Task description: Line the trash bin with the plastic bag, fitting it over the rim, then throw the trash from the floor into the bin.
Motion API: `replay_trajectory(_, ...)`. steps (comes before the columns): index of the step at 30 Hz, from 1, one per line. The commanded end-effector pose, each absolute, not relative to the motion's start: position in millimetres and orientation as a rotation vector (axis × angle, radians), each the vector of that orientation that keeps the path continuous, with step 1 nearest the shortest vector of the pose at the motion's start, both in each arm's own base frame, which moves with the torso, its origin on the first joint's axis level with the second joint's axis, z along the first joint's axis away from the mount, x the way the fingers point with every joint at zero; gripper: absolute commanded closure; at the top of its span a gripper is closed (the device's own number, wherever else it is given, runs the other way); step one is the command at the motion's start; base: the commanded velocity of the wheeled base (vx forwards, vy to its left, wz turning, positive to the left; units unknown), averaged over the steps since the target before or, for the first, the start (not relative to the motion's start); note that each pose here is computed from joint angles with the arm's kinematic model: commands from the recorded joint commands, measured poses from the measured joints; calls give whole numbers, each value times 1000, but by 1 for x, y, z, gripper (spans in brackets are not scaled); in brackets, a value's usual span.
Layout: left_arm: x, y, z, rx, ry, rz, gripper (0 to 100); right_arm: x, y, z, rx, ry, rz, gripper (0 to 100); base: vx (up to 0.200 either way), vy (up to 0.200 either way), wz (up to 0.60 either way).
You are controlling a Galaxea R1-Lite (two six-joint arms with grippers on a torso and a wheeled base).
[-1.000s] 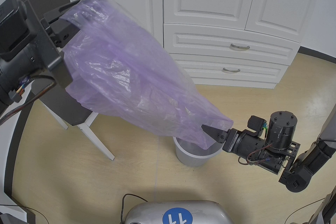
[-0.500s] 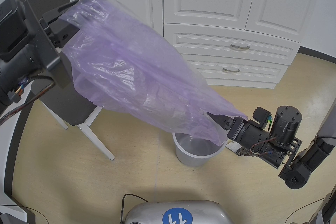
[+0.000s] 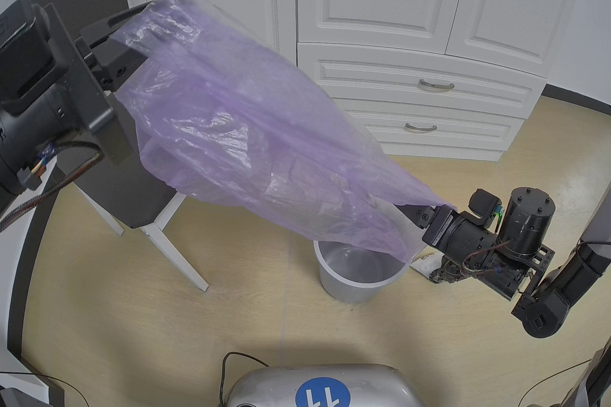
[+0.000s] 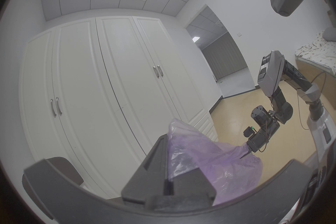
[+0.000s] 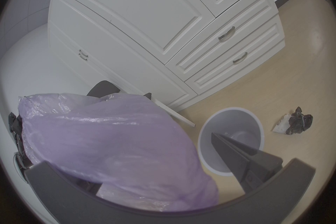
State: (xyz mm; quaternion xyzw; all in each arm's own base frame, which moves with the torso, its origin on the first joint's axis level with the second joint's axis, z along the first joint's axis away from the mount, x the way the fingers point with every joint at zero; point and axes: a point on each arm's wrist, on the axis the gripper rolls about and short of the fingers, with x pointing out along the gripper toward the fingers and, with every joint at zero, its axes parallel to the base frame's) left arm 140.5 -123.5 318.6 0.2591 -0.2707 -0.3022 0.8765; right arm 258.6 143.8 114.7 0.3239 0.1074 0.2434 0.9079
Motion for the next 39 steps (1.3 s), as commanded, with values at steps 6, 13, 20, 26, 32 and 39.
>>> replay_trajectory(6, 143, -126, 315, 544, -549, -637, 100, 258, 142, 116, 664, 218, 503, 100, 0, 0, 0)
replay_trajectory(13, 153, -126, 296, 521, -450, -644, 100, 256, 131, 119, 606, 194, 484, 100, 0, 0, 0)
replay_trajectory(20, 204, -126, 247, 343, -122, -470, 100, 260, 108, 131, 532, 151, 412, 100, 0, 0, 0)
replay_trajectory(26, 233, -134, 225, 138, 84, -444, 100, 268, 96, 147, 522, 188, 337, 100, 0, 0, 0)
replay_trajectory(32, 229, -126, 202, 16, 405, -506, 100, 272, 90, 175, 536, 203, 212, 100, 0, 0, 0)
replay_trajectory(39, 219, -102, 200, -38, 523, -580, 100, 257, 90, 193, 543, 259, 183, 100, 0, 0, 0)
